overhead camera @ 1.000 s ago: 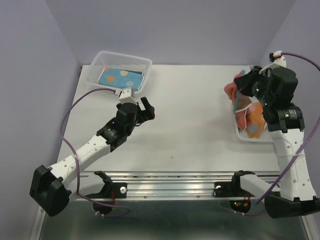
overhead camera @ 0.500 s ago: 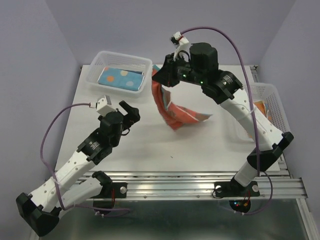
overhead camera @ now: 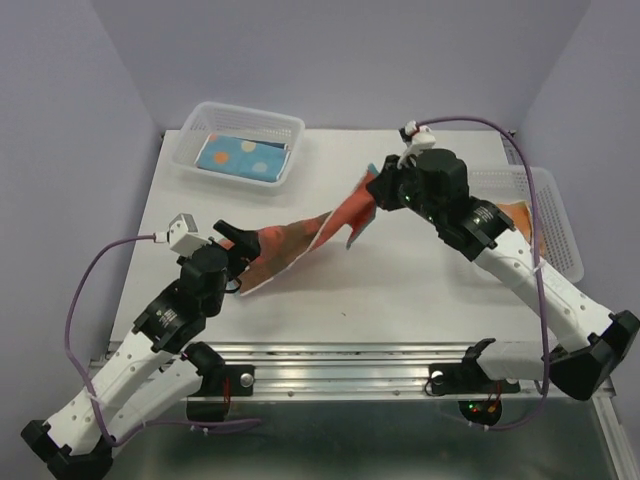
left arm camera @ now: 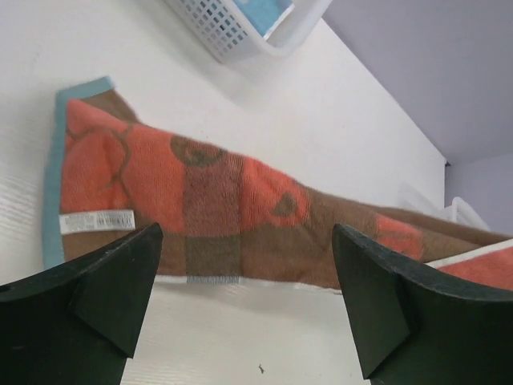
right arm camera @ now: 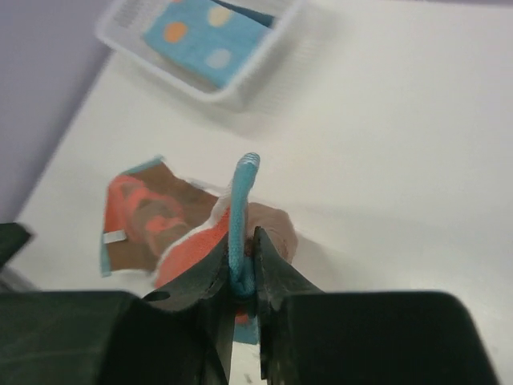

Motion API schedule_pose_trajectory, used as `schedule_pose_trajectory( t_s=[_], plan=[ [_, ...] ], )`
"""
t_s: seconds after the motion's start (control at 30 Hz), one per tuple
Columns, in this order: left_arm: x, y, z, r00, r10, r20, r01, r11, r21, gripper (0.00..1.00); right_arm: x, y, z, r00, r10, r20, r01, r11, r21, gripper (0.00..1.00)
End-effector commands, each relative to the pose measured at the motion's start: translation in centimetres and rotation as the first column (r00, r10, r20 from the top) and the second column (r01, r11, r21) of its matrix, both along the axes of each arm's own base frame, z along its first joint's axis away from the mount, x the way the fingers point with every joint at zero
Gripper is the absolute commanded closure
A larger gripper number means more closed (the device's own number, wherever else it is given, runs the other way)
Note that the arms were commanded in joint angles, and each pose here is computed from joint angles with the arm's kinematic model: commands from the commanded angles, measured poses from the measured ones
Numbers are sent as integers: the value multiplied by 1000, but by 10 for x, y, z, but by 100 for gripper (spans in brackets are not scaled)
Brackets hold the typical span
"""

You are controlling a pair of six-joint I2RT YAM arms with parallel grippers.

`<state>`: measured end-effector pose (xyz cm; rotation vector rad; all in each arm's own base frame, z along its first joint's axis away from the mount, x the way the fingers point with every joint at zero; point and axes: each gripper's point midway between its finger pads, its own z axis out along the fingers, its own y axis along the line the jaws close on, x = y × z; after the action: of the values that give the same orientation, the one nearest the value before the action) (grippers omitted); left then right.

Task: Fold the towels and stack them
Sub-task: Move the towel to the center of the board, then flatten out the crumpled towel

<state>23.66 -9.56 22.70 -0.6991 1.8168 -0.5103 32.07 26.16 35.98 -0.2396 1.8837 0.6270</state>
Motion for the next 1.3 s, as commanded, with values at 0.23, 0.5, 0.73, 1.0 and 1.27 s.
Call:
schedule_pose_trajectory(
  t_s=[0.23, 0.5, 0.73, 1.0, 1.27],
  plan=[
    [3, -4, -53, 990, 20, -142, -9, 997, 81, 1, 49, -138, -155, 928, -329, -177, 281, 927, -250, 13],
    [10, -5, -64, 985, 57, -166, -43, 995, 89, 1, 3, -22, -158, 974, -13, -228, -12, 994, -110, 0],
    [14, 33, -63, 966, 197, -169, -178, 977, 121, 1, -72, 114, -216, 937, 207, -281, -260, 951, -166, 0],
    [23, 49, -75, 966, 194, -168, -189, 981, 44, 1, -117, 211, -269, 913, 307, -270, -396, 826, -401, 3],
    [25, 53, -81, 959, 211, -189, -203, 977, 65, 1, -113, 219, -302, 928, 247, -280, -358, 802, -479, 23]
  ],
)
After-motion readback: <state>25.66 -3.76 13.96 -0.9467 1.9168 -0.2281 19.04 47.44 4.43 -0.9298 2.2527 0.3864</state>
